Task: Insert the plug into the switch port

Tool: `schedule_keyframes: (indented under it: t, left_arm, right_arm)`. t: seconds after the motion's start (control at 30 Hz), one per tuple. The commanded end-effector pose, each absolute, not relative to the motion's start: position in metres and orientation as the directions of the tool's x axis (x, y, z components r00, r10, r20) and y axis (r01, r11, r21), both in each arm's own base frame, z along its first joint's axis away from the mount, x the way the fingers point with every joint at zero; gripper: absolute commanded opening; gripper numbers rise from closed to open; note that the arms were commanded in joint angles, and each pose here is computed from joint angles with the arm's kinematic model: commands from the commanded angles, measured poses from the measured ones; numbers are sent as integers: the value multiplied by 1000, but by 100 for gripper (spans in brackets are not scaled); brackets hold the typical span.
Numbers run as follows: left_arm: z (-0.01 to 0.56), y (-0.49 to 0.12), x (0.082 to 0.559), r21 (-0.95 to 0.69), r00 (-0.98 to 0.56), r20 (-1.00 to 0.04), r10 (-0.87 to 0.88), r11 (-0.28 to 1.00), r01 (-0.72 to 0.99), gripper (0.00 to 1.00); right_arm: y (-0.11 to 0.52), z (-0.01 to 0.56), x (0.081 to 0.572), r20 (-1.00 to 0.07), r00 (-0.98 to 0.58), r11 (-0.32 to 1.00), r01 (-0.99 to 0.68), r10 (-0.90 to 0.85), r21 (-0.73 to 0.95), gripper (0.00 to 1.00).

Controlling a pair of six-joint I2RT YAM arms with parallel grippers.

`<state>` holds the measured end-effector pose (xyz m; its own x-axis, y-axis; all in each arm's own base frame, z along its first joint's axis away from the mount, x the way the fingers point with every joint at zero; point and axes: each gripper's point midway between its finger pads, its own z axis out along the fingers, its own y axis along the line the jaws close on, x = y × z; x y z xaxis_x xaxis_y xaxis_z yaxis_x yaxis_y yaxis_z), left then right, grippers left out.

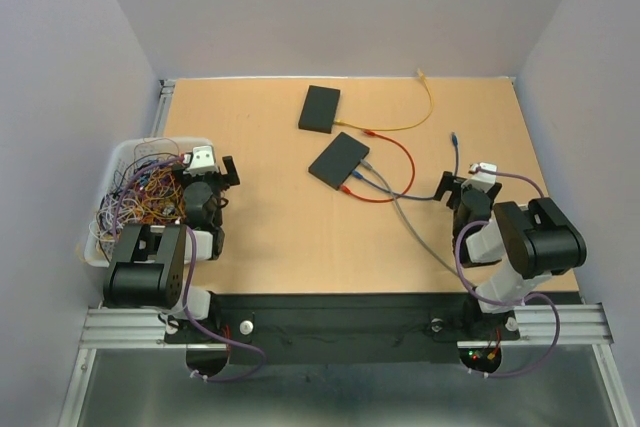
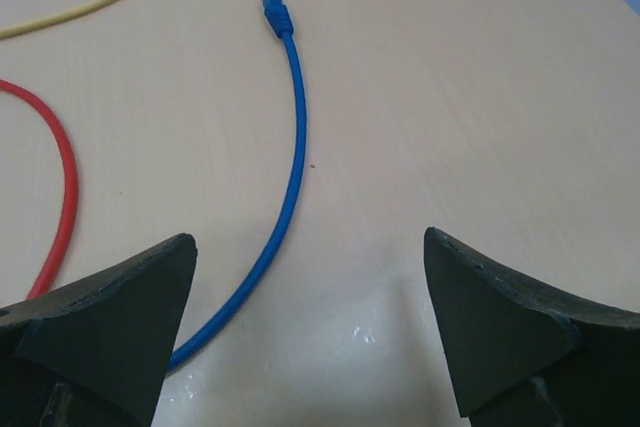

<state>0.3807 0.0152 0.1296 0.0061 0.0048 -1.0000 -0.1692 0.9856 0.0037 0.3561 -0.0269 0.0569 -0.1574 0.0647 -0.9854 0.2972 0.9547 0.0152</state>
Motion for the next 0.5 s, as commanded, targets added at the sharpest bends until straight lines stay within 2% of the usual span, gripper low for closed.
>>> schedule_keyframes:
  t: [0.0, 0.47]
  left_arm:
    - [176, 16, 381, -37, 200, -980, -2, 985, -170, 99]
    - [176, 16, 382, -35, 200, -980, -1, 985, -169, 99]
  right_arm:
    - [-18, 99, 375, -995, 8, 968, 230, 103, 102, 100]
    - [-18, 99, 373, -995, 9, 968, 231, 100, 100, 100]
